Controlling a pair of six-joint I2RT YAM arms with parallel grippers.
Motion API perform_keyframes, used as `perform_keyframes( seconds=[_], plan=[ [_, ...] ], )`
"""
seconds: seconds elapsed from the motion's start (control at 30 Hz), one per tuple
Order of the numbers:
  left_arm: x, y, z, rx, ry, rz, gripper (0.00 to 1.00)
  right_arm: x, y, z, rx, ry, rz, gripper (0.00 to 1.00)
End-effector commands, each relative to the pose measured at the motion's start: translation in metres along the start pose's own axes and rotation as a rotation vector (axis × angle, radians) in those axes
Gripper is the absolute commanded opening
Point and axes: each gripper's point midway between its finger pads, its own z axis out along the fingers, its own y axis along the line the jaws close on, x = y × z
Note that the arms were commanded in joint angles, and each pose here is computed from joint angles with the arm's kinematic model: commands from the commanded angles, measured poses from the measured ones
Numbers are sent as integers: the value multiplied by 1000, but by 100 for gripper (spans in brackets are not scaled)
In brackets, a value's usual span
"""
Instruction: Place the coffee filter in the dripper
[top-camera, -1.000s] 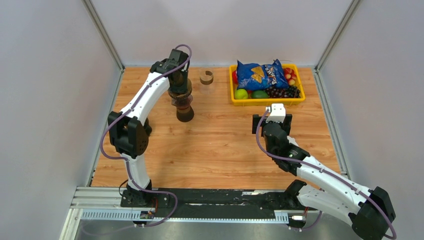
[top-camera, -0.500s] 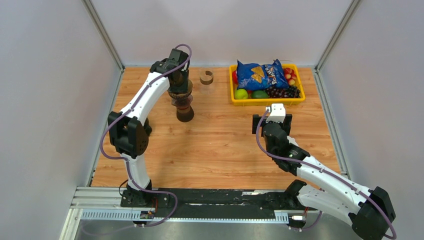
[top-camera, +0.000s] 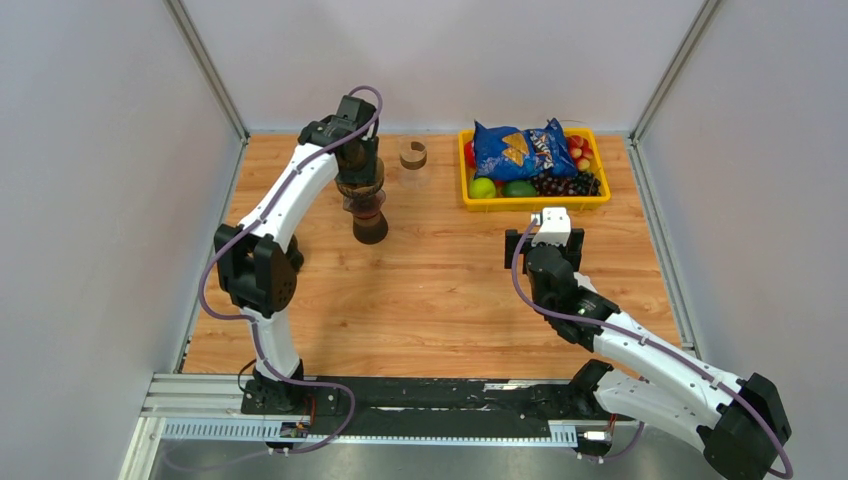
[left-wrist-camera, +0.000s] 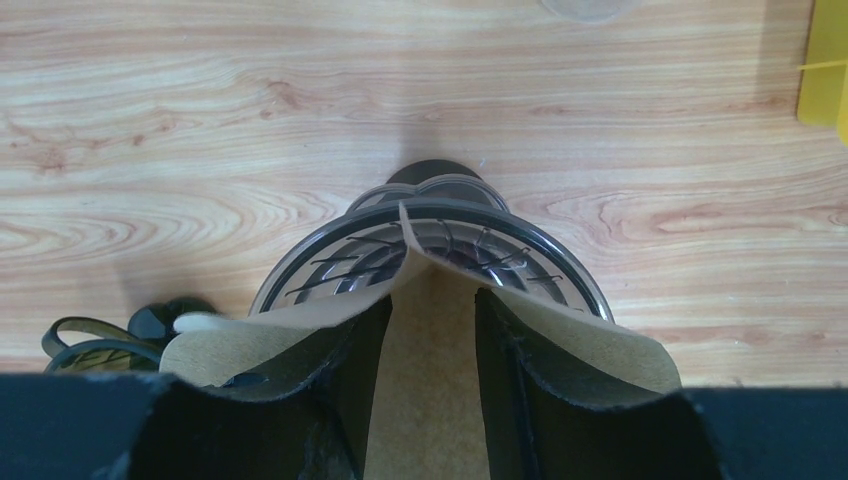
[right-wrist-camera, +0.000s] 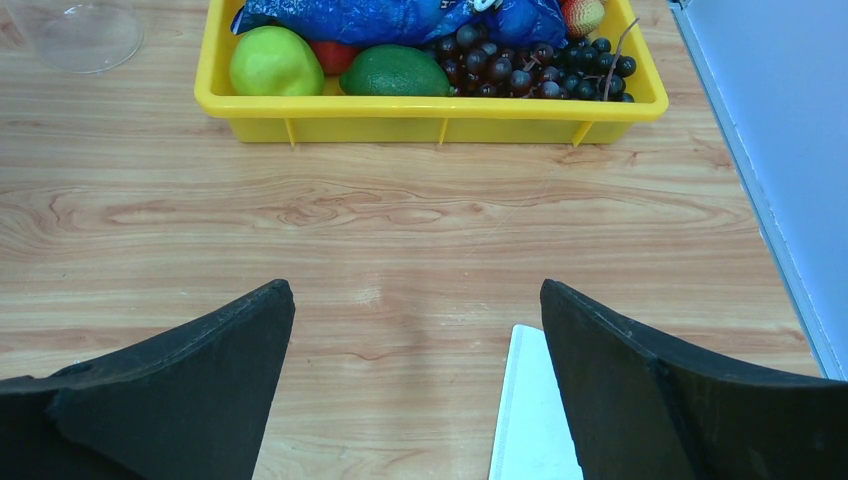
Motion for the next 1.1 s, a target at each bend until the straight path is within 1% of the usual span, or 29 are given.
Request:
perform_keyframes(
  seconds=[0.0,0.37,0.77,0.93,1.07],
  plan=[
    [-26,1,-37,25,-108,-35,48,-20,-2,0,10,-39,29,100],
    [-31,3,-51,31,-140,-42,48,-19,-1,0,8,-37,28,100],
    [-36,2,-65,56,-171,-50,45,-20,-1,0,8,-38,30,100],
    [-33,1,-59,59,-166,-55,44,-20,-1,0,7,-39,32,100],
    [-30,-2,-45,57,-148,-51,42,-20,-1,0,7,-37,29,100]
  ],
)
